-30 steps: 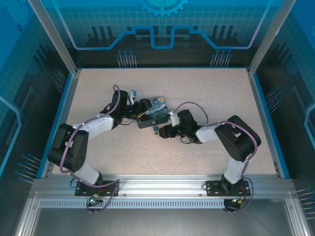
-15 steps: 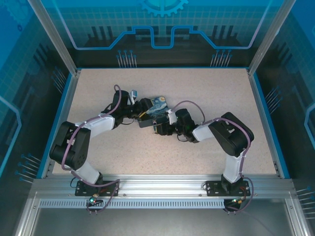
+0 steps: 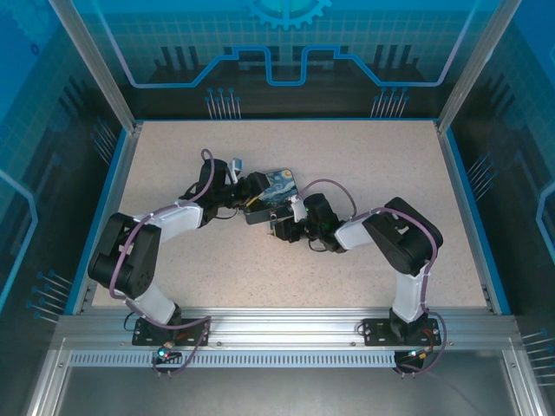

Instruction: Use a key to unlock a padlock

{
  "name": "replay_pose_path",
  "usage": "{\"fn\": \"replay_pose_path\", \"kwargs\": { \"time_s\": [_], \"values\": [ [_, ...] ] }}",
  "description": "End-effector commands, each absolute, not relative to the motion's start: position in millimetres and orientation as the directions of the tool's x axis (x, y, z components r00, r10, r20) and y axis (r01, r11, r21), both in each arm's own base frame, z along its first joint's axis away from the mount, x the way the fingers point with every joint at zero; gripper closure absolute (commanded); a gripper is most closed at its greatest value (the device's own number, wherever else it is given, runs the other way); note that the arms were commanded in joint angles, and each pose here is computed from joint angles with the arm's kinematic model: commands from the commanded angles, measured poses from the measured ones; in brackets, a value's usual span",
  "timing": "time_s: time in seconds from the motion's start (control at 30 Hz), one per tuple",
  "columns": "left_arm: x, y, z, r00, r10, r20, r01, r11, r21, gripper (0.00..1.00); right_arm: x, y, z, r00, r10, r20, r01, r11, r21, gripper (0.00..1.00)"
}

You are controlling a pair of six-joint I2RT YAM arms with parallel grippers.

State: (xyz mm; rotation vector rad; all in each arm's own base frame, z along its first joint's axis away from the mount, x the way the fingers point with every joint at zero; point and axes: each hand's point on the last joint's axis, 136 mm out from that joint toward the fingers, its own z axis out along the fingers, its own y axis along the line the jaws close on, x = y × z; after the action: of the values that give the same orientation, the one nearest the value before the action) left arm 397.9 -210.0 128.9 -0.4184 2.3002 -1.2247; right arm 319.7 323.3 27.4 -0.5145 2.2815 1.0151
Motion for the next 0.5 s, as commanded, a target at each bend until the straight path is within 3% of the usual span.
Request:
{"fn": "replay_pose_path", "kwargs": {
  "time_s": [0.0,0.23,0.47],
  "values": [
    [392.0,-210.7,120.5,-0.837,-0.481,-0.260,-0.058,0.552,-0.832,0.25,316.1,319.1,25.1,-0.754,-0.114,-0.647,-0.542,0.664,0.515,0.81],
    [382.5,-206.0,119.9,-0.827,-0.498,-0.263,-0.072,0.557,-0.828,0.25,321.0,302.0,28.2,-0.732,-0.146,-0.665,-0.502,0.775,0.382,0.90],
    [363.4,-212.1,116.8,-0.833,-0.489,-0.259,-0.075,0.564,-0.823,0.25,323.4,290.3,31.4,-0.717,-0.175,-0.674,-0.474,0.832,0.288,0.93]
  ]
}}
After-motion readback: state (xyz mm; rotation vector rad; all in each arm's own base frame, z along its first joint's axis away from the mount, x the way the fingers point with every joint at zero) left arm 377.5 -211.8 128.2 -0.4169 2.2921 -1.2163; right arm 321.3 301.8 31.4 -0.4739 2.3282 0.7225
